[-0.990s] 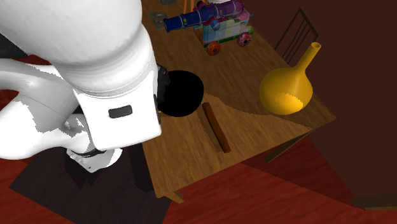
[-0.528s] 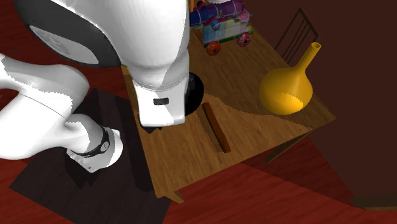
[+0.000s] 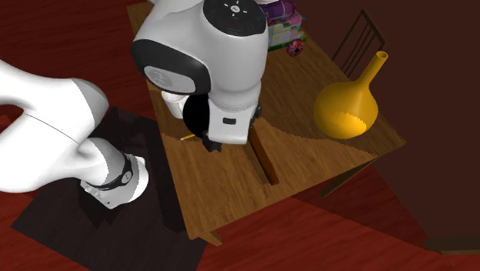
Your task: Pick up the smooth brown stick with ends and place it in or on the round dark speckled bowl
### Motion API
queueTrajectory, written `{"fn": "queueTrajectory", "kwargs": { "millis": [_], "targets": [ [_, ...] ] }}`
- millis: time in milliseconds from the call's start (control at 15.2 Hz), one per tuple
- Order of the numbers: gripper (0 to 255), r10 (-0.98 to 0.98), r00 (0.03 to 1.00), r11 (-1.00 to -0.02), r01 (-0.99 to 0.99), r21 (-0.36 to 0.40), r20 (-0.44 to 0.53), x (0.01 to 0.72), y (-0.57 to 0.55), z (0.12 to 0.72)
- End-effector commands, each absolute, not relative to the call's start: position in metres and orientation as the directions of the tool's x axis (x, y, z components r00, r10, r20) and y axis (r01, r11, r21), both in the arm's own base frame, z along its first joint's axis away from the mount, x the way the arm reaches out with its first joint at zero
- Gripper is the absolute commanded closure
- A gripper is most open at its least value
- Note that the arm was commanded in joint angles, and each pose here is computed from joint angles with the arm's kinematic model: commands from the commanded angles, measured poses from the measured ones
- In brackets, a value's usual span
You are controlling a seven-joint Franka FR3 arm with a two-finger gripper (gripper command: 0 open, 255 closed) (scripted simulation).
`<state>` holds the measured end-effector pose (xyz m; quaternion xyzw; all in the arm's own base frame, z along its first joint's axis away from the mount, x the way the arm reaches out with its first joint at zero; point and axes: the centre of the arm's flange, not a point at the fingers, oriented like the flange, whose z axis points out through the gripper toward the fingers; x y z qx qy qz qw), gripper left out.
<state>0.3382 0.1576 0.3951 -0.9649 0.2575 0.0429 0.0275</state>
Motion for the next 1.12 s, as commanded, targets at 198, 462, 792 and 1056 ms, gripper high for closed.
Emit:
{"fn": "queueTrajectory", "kwargs": {
  "millis": [198, 462, 792, 1056],
  "targets": [
    [0, -0.611, 0.789, -0.791, -0.612, -0.009, -0.067, 0.365, 0.193, 0.344],
    [0, -0.693, 0.720, -0.721, -0.693, 0.008, -0.041, 0.389, 0.216, 0.303],
    [0, -0.725, 0.688, -0.689, -0.725, 0.014, -0.029, 0.399, 0.225, 0.269],
    [0, -0.725, 0.688, -0.689, -0.725, 0.014, -0.029, 0.399, 0.225, 0.248]
  ]
}}
